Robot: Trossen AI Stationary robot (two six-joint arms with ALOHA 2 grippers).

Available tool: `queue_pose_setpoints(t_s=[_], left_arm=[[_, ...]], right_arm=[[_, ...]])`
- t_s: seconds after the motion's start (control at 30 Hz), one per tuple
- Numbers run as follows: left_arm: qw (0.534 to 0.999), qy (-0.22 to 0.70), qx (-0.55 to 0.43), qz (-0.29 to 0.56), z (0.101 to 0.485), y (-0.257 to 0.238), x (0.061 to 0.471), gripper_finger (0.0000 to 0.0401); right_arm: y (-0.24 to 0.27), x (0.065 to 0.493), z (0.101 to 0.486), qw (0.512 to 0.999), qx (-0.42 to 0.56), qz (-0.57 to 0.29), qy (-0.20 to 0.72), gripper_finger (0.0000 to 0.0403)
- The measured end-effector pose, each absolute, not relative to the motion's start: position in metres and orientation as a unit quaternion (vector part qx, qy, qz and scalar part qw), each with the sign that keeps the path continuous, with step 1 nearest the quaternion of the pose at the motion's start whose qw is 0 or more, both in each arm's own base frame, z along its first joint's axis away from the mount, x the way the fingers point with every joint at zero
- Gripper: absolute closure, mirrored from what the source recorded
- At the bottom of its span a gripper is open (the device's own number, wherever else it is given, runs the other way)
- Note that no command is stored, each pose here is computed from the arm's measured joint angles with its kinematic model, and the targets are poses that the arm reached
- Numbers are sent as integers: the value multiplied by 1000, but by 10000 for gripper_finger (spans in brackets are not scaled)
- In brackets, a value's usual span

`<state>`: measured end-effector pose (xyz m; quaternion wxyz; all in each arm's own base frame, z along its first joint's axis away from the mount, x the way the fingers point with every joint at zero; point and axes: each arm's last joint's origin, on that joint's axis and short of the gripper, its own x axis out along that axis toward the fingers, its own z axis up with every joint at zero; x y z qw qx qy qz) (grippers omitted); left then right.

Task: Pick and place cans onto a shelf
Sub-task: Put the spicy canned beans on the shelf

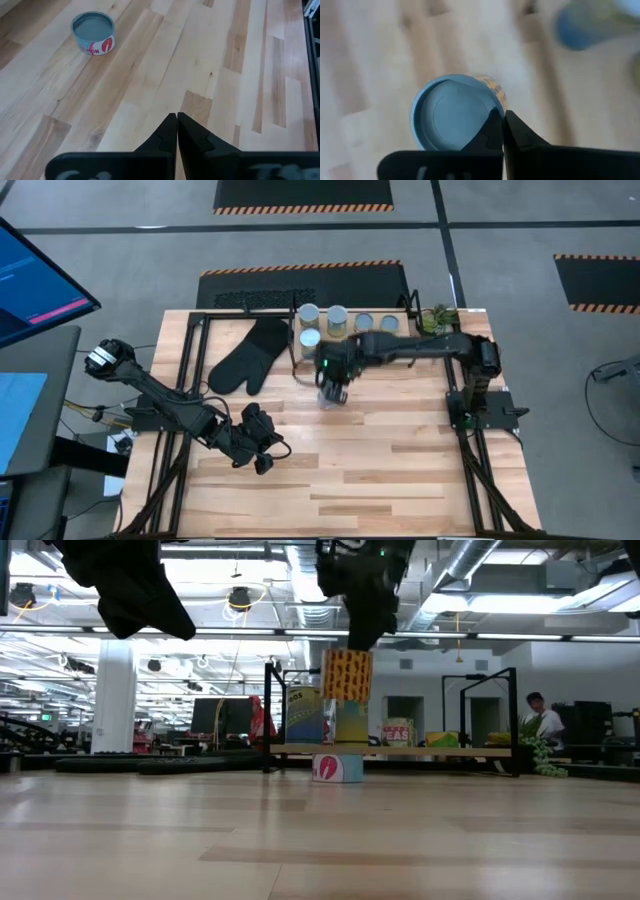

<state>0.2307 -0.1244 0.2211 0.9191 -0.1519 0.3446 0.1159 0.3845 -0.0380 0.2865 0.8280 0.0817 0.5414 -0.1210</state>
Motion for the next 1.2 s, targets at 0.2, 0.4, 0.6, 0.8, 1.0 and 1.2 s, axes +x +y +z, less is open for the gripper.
queue_pose_setpoints(t_s=[0.2, 0.4, 0.6, 0.8, 1.0, 1.2], left_arm=[[919, 344, -152, 116, 221, -124, 231, 401], [919, 344, -152, 117, 221, -124, 231, 401], [920, 341, -150, 122, 221, -124, 231, 401], [920, 340, -150, 123, 221, -124, 231, 401], [920, 340, -151, 123, 221, -124, 231, 401], [919, 339, -157, 125, 221, -124, 231, 401]], right_arm=[[-95, 376, 288, 822, 102, -175, 533, 399], [-140, 358, 279, 802, 112, -207, 549, 399], [-164, 335, 249, 757, 134, -224, 599, 399], [-173, 322, 234, 738, 139, -225, 621, 398], [-182, 317, 232, 735, 144, -231, 620, 393], [-191, 312, 232, 734, 144, -236, 620, 391]])
